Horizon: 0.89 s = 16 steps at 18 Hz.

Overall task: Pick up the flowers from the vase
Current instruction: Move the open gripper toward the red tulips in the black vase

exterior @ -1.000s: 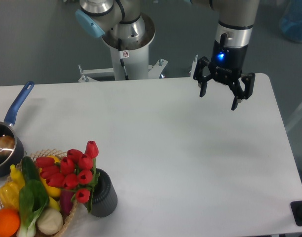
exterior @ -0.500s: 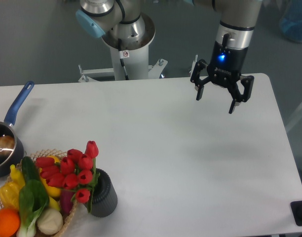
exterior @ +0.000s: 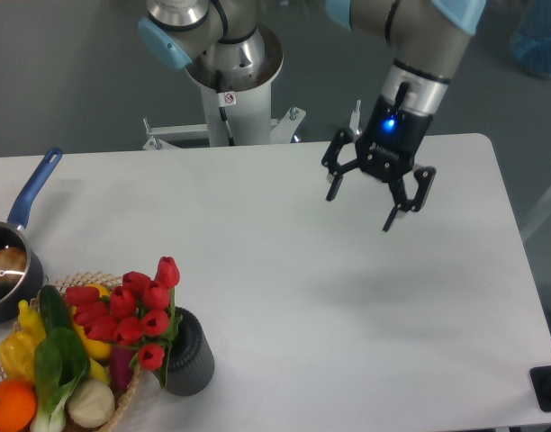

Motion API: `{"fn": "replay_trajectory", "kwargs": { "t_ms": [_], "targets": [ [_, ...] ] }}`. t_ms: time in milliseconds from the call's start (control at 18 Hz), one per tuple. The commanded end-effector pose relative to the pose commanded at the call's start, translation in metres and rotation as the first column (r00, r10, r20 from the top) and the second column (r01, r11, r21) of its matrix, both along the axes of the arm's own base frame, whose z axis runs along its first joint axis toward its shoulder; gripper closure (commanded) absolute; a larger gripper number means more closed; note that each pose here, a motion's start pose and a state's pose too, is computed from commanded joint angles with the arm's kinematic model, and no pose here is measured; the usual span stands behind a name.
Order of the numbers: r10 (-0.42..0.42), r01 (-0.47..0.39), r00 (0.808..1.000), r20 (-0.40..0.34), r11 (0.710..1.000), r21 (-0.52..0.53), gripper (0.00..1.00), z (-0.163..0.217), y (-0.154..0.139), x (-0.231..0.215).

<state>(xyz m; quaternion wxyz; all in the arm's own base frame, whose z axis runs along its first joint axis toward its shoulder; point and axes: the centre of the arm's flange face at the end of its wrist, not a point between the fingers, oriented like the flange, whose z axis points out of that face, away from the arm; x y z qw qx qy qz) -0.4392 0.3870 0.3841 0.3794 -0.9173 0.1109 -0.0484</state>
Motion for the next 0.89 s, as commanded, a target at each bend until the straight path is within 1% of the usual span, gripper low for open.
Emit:
{"fn": "replay_trajectory", "kwargs": {
  "t_ms": [56, 222, 444, 556, 889],
  "targets": [
    [-0.033, 0.033, 0.999, 0.012, 0.999, 0.011, 0.00, -0.007, 0.015, 0.007],
    [-0.084, 0.079, 0.994, 0.067, 0.994, 0.072, 0.00, -0.022, 0.046, 0.010],
    [-0.108, 0.091, 0.989, 0.106, 0.984, 0.155, 0.00, -0.018, 0.056, 0.016],
    [-0.119, 0.100, 0.986, 0.117, 0.982, 0.160, 0.00, -0.024, 0.060, 0.018],
    [-0.175, 0.155, 0.977, 0.124, 0.975, 0.158, 0.00, -0.030, 0.085, 0.042]
  ]
}}
